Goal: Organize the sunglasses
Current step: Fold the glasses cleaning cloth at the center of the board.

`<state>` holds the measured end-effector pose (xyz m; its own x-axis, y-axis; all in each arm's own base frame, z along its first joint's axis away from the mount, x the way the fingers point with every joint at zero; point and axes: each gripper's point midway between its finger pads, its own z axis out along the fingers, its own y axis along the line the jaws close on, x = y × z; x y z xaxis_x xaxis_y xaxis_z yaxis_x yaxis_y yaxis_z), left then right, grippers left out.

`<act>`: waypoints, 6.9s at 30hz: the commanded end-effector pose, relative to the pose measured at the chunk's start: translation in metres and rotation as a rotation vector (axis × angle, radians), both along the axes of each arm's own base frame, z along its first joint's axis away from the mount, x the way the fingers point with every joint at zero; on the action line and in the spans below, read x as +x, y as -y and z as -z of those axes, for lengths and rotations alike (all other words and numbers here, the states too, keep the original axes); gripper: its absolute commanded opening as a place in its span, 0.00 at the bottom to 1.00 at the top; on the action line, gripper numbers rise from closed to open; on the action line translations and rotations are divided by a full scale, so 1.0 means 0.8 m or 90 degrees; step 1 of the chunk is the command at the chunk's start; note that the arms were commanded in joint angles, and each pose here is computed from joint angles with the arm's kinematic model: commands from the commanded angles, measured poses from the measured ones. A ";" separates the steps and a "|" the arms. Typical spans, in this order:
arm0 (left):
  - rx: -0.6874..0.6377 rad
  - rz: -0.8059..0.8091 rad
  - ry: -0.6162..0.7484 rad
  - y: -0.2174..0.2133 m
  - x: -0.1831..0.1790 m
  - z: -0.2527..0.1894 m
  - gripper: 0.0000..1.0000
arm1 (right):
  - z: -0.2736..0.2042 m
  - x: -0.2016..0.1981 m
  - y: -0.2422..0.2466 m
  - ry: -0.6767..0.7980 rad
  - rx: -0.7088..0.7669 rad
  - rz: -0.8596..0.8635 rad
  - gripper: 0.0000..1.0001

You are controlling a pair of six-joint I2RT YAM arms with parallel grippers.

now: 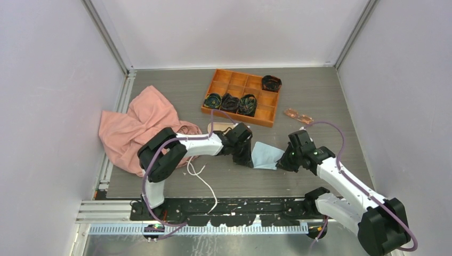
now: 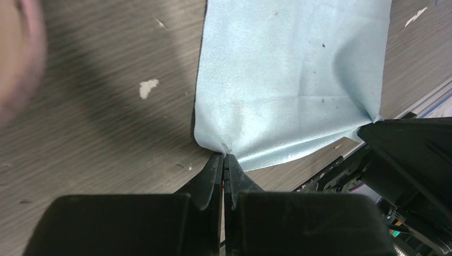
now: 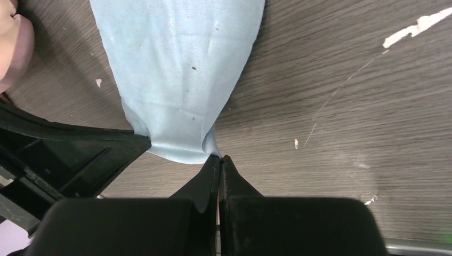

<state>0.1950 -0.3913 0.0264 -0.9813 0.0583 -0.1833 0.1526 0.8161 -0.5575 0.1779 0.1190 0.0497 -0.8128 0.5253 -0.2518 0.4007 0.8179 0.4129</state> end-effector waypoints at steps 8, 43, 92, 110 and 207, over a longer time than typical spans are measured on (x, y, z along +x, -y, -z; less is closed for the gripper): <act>-0.004 -0.026 0.025 0.003 -0.028 -0.022 0.01 | 0.015 -0.042 0.020 -0.062 -0.030 0.006 0.01; 0.112 -0.039 0.115 -0.037 -0.059 -0.063 0.42 | -0.014 -0.032 0.038 -0.004 -0.049 0.069 0.30; 0.118 0.080 0.076 0.018 0.039 0.017 0.18 | 0.047 0.034 0.036 -0.020 -0.160 -0.019 0.29; 0.116 0.076 0.086 0.016 0.047 0.006 0.01 | 0.046 0.033 0.038 -0.026 -0.163 -0.007 0.27; 0.047 0.104 0.113 0.012 -0.003 -0.045 0.01 | 0.057 0.072 -0.027 -0.023 -0.179 -0.161 0.25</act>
